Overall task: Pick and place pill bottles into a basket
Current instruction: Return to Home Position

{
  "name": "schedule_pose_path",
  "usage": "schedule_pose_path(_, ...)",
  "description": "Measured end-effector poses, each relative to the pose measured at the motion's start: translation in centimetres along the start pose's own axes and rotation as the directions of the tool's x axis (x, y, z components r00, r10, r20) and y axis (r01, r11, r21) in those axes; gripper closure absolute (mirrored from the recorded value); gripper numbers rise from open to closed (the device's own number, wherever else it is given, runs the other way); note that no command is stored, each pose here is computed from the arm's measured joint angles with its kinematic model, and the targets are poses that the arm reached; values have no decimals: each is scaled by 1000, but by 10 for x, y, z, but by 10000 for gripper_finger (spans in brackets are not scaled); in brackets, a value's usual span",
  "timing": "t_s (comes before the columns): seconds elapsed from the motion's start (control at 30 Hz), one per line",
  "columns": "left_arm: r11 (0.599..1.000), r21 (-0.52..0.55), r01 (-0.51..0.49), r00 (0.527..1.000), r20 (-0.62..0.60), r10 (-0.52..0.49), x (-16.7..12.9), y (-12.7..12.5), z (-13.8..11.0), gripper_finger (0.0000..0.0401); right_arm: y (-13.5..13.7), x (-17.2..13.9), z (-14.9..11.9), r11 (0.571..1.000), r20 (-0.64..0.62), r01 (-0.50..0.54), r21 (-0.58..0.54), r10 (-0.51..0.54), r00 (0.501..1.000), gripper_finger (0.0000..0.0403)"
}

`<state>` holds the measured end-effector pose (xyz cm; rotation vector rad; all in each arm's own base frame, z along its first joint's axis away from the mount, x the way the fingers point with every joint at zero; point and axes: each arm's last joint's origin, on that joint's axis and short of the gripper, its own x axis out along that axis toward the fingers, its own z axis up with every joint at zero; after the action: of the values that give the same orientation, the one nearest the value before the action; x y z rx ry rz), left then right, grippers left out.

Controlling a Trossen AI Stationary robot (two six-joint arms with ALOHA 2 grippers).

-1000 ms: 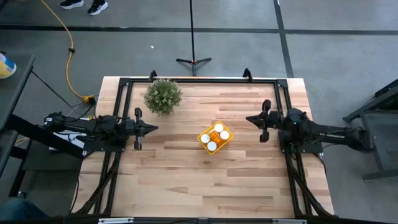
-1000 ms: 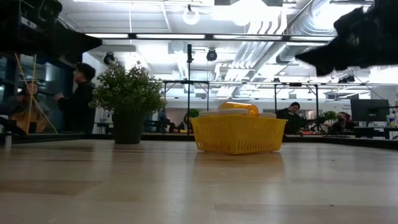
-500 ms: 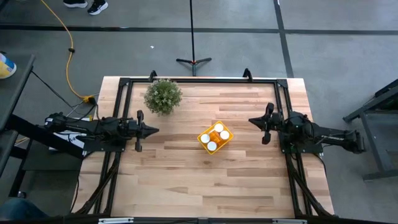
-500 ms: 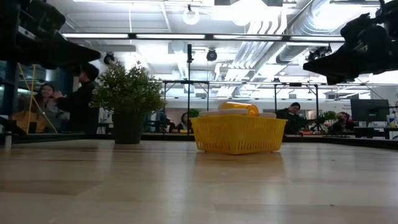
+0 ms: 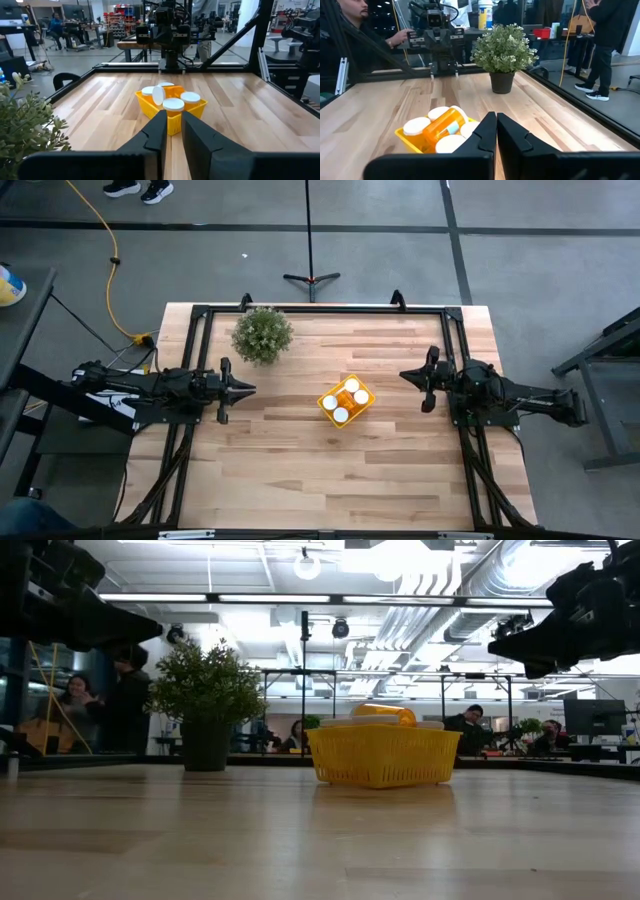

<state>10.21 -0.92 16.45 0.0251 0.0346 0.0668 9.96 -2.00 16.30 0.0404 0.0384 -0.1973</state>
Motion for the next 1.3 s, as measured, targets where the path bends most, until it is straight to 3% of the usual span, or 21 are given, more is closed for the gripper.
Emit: schedule_pose_path(1.3,1000,2,1,1000,0,-1,0,0,0,313,0,0,0,1000,-2,3,8,-3,1000,400)
